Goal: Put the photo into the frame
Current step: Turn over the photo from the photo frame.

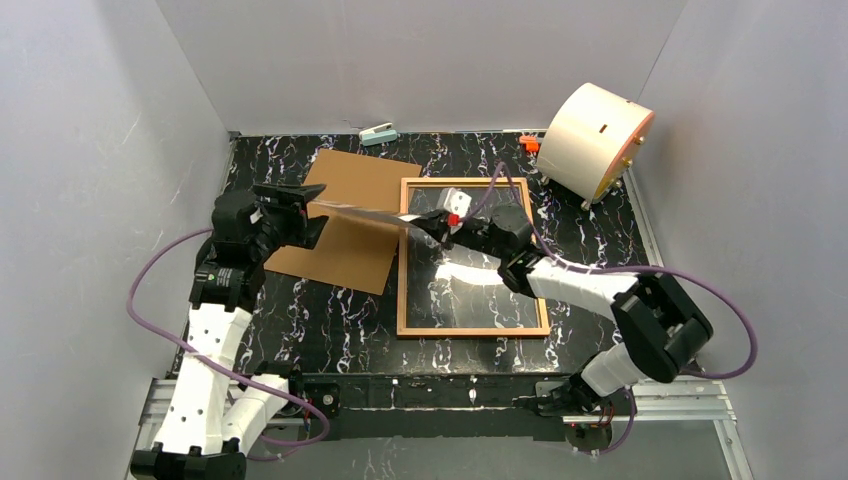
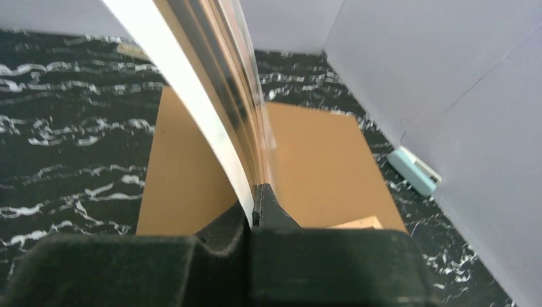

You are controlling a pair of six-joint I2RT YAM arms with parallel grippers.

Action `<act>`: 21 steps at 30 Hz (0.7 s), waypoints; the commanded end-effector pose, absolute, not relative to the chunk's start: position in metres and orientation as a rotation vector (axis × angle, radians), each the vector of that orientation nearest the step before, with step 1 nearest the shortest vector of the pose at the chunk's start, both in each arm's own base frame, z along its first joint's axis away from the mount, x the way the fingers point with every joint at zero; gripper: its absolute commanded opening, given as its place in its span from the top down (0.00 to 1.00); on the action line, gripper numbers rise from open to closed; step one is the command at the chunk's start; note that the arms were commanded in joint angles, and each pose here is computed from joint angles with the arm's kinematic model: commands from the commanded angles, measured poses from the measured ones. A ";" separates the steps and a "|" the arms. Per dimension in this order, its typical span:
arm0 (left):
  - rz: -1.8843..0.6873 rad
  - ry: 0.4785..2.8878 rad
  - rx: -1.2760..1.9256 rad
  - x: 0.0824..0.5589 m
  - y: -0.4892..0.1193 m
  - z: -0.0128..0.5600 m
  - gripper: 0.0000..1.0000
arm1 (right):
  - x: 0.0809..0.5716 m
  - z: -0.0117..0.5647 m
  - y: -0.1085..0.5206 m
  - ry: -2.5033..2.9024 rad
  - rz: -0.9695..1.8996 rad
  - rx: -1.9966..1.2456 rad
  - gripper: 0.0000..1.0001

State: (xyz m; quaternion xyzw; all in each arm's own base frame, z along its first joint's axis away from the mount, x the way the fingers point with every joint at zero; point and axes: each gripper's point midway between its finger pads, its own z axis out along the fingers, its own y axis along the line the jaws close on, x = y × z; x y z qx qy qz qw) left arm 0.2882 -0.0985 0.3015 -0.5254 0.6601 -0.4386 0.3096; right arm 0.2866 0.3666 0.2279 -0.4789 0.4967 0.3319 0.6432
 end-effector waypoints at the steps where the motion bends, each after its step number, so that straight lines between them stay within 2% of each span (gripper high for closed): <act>1: -1.122 1.656 -1.268 0.291 -0.087 0.341 0.24 | 0.271 0.298 0.358 0.996 0.796 -0.999 0.99; 3: -1.125 1.627 -1.188 0.292 -0.087 0.359 0.08 | 0.269 0.312 0.354 0.999 0.815 -0.968 0.99; 5: -1.149 1.599 -1.069 0.295 -0.091 0.380 0.02 | 0.267 0.323 0.351 1.013 0.844 -0.933 0.99; 12: -1.100 1.603 -0.688 0.295 -0.104 0.430 0.02 | 0.265 0.351 0.341 1.093 0.917 -0.824 0.99; 21: -1.001 1.524 -0.452 0.277 -0.101 0.478 0.02 | 0.267 0.357 0.332 1.198 0.927 -0.778 0.99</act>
